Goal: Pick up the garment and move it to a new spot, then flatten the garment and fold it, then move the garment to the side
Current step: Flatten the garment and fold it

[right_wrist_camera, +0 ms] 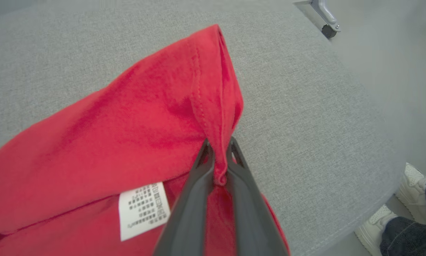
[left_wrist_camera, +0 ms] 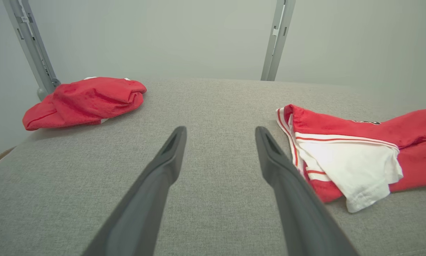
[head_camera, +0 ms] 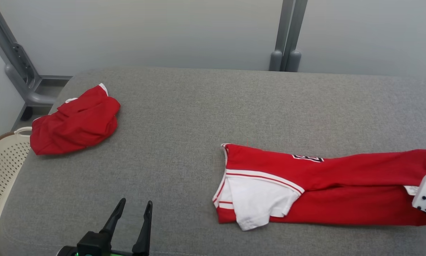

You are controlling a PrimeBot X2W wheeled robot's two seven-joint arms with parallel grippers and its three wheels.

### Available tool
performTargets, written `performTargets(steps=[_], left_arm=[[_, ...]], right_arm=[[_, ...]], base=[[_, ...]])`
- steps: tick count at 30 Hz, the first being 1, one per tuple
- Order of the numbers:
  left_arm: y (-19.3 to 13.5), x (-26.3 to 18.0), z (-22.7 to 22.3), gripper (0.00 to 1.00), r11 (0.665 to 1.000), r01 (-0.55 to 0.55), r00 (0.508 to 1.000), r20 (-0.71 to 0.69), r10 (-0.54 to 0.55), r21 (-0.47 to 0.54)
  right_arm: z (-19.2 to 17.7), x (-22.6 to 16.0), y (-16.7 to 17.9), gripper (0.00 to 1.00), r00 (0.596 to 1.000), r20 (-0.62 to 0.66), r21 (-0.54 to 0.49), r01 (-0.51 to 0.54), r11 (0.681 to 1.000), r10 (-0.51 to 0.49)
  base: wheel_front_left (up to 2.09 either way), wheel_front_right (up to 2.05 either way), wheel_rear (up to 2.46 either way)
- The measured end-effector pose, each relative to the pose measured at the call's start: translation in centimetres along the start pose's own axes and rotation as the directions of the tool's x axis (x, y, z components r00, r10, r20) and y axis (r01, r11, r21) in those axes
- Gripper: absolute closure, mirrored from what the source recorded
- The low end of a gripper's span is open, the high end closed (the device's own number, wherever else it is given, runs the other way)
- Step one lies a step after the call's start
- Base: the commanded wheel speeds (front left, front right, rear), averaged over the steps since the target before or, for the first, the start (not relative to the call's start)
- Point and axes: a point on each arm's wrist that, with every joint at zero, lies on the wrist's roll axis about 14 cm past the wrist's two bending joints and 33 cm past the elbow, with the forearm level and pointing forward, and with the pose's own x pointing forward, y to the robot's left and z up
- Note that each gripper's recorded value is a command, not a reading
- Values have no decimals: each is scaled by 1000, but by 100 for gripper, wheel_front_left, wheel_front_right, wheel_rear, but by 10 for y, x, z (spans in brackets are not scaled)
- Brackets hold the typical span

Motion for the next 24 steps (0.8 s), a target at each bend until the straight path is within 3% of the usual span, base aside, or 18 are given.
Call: performTargets(steps=[5,9,17,24], left_arm=[[-1,2,4,0,1000,-3,1000,13,3,4],[-4,2,5,0,1000,2,1000,19,-3,3],[-4,2,6,0,1000,-2,1000,23,2,-2],[-5,1,5,0,1000,-7,1000,22,7,-10]], right_arm=[[23,-10,-22,100,995,64,-44,75,996,-73],[31,-13,-17,100,995,79,-80,68,994,-62],[24,-16,62,100,984,27,-131,-169,977,174],[3,-36,148,100,903,-53,-176,-428,886,426]], base=[[0,0,0],[0,0,0],[0,0,0],[0,0,0]])
